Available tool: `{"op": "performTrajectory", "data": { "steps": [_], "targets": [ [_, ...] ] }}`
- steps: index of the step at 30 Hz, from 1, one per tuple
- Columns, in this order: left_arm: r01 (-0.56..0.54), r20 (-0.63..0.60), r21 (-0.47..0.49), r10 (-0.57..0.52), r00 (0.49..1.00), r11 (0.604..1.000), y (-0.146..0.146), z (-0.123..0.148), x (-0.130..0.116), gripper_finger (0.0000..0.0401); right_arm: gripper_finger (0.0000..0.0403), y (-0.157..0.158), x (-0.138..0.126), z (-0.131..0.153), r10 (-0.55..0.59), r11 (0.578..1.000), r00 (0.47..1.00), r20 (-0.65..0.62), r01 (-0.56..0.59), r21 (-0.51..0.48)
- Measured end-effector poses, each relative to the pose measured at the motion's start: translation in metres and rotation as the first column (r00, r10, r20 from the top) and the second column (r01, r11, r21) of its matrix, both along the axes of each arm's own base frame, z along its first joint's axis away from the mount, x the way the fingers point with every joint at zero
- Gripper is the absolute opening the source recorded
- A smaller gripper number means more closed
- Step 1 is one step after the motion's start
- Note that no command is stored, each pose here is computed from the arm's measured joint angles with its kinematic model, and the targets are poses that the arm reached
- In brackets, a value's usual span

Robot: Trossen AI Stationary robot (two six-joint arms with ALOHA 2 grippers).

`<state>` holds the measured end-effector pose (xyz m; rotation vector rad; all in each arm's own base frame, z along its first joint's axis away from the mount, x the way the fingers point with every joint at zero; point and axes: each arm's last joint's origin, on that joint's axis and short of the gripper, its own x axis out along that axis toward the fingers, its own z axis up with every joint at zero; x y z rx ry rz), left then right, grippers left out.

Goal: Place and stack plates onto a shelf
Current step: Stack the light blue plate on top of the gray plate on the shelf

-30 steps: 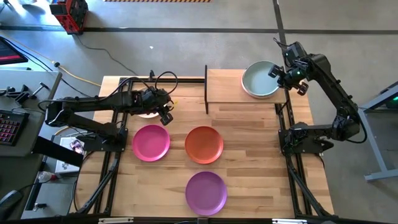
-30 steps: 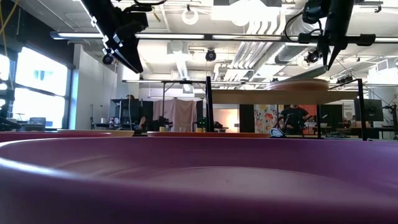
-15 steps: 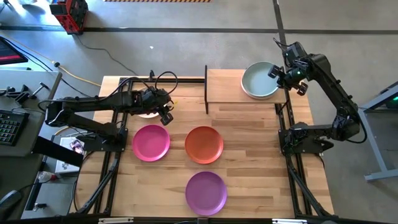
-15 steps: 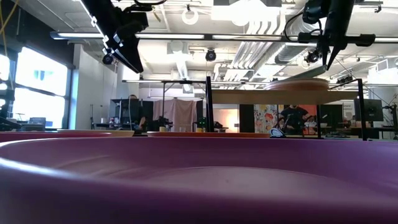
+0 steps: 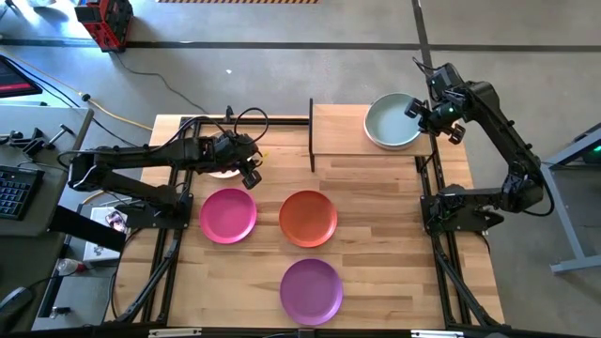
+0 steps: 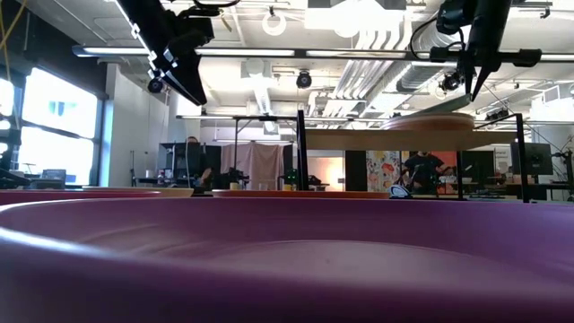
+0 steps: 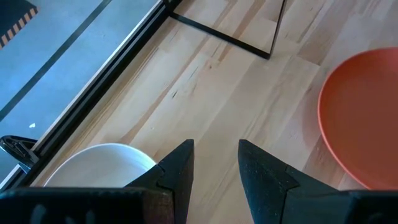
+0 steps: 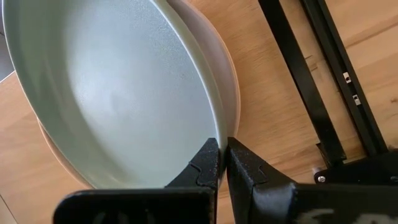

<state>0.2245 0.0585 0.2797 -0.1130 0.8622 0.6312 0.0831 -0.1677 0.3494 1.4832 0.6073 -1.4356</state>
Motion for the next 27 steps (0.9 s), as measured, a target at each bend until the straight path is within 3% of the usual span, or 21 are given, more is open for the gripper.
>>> {"op": "performTrajectory", "data": {
  "steps": [27],
  "targets": [
    [0.000, 0.000, 0.000, 0.000, 1.000, 1.000, 0.0000, 0.0001, 0.0000, 0.0115, 0.0001, -0.0002, -0.0002, 0.0000, -0.002, 1.000, 1.000, -0.006, 0.002, -0.004]
  ]
}}
